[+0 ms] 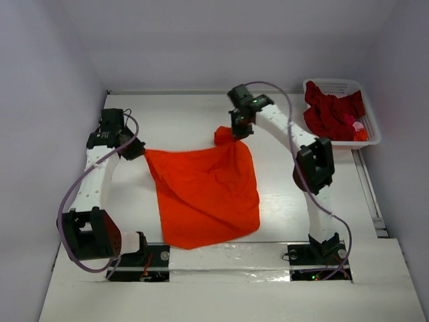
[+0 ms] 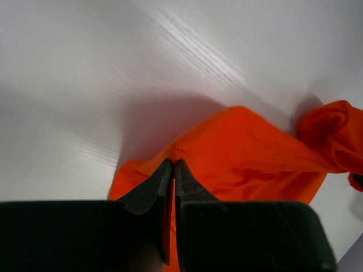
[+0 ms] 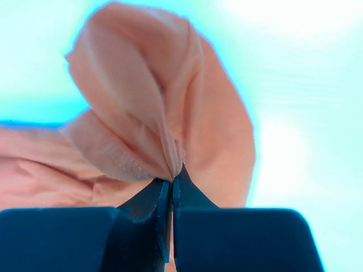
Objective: Fold and stack the t-shirts
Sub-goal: Flatten the tshirt out
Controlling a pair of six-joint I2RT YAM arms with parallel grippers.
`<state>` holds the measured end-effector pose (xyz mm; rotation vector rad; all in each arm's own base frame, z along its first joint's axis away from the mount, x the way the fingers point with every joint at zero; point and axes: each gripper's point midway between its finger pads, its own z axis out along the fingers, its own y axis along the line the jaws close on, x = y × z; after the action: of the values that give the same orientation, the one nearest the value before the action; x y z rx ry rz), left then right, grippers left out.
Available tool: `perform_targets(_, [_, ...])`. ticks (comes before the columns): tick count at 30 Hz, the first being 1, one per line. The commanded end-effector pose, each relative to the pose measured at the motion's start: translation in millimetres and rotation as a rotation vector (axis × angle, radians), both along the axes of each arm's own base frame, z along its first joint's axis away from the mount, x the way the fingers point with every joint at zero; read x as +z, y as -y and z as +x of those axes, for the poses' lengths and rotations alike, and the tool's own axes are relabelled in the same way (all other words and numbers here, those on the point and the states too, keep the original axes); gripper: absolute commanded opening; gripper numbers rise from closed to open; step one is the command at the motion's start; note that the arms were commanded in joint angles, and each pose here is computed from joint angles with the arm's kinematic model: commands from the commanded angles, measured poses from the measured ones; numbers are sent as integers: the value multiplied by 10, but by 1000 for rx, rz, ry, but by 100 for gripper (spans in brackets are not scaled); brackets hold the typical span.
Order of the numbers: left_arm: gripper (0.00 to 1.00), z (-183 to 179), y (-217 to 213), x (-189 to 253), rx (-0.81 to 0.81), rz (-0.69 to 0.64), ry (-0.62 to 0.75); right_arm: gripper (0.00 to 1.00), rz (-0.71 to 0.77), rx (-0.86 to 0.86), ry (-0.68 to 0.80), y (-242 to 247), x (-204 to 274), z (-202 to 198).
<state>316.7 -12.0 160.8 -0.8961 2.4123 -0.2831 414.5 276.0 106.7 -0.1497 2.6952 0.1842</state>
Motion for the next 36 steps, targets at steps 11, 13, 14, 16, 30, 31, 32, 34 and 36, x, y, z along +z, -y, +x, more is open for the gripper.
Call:
perform_targets(11, [0,361,-99,827,-5,60,207,0,291,-141,337,900,2026,247])
perform_targets(13, [0,365,-83,924,-11,55,232,0,320,-126,371,889,2213,193])
perform_targets(14, [0,381,-70,991,-14,49,248,0,331,-119,382,885,2284,165])
perform_targets(16, [0,381,-59,1080,-17,45,268,0,363,-95,404,858,2442,96])
perform_targets(30, [0,201,151,2500,-120,20,669,0,450,-60,663,1121,3431,-568])
perform_targets(31, [0,152,171,2609,-131,21,705,0,471,-54,685,1153,3518,-710])
perform_targets(32, [0,92,191,2707,-141,21,734,0,485,-48,707,1166,3580,-771])
perform_targets(34, [0,-122,254,2916,-175,23,808,0,521,-29,769,1225,3773,-1058])
perform_targets(36, [0,-361,331,3080,-216,23,881,0,540,-15,785,1244,3740,-1188])
